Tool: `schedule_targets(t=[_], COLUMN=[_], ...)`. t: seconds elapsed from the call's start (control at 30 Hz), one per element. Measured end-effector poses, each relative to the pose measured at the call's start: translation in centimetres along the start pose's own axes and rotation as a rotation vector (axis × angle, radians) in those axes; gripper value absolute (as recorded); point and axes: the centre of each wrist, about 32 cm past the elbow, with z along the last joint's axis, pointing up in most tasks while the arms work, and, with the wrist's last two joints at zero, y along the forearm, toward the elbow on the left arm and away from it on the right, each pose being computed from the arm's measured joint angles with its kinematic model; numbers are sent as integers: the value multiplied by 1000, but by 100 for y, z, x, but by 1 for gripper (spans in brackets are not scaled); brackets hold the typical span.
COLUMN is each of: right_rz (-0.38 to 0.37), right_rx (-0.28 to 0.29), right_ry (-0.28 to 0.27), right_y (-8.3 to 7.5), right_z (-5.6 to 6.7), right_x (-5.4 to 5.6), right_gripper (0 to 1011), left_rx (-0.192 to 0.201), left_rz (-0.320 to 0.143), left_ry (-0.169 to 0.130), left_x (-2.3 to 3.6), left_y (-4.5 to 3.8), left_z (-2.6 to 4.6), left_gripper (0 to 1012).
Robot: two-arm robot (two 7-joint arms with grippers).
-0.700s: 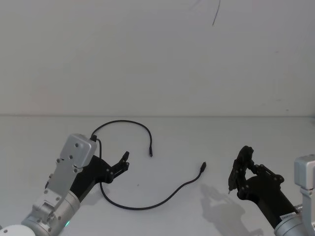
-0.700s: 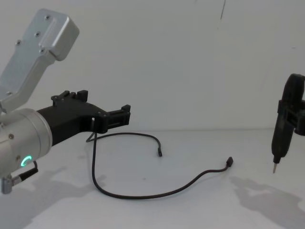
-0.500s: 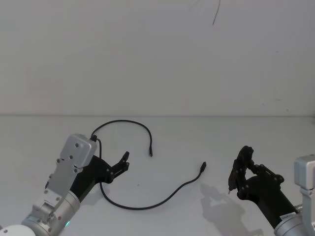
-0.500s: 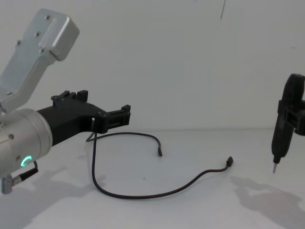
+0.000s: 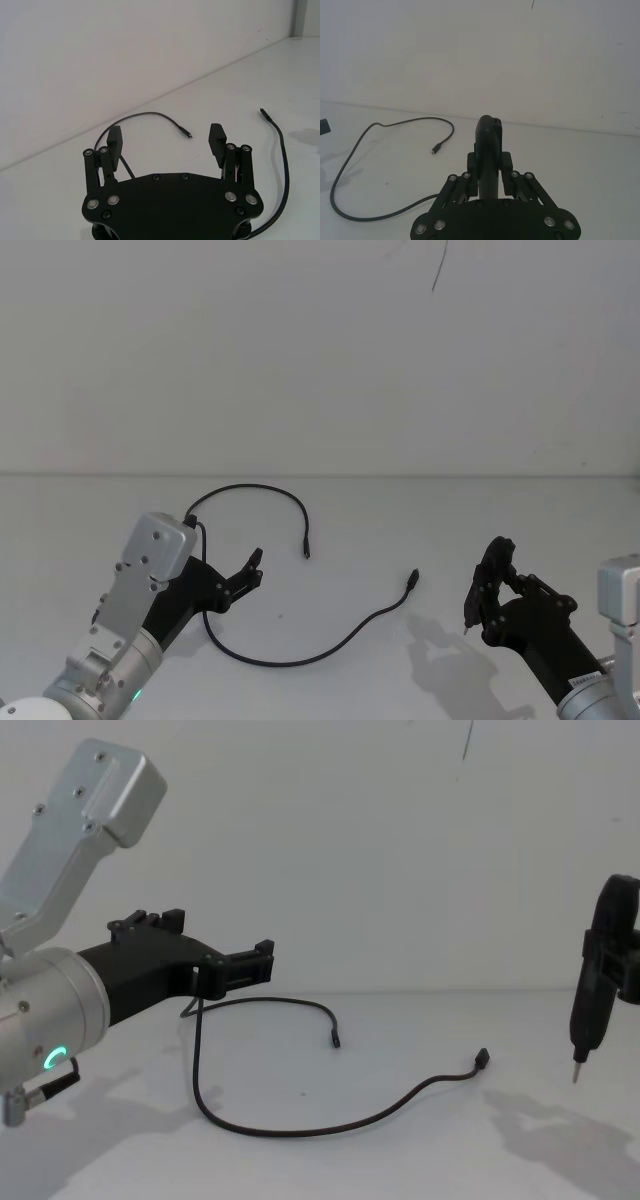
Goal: Pick up the data cable with the one hand.
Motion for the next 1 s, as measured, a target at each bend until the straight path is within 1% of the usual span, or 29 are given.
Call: schedule_targets(t=[0.53,0.77,0.83,0.9,1.0], right_rz=[0,0,0,0,0], right_rx=[0,0,0,0,0], right_ry=[0,0,0,0,0], right_y=[0,0,0,0,0], right_z=[0,0,0,0,0], right_x=[0,0,0,0,0], right_gripper=[269,269,269,269,269], left_rx=[0,19,38,44,66], left_rz=[-6,-59,-94,-103,-140], left_ry=[-1,2,7,9,15], left_x=[0,-3,-9,-11,-25], left_y=[-5,-33,-49,-54,-75], left_z=[3,28,45,51,81], left_gripper=[1000,1000,1000,1000,1000])
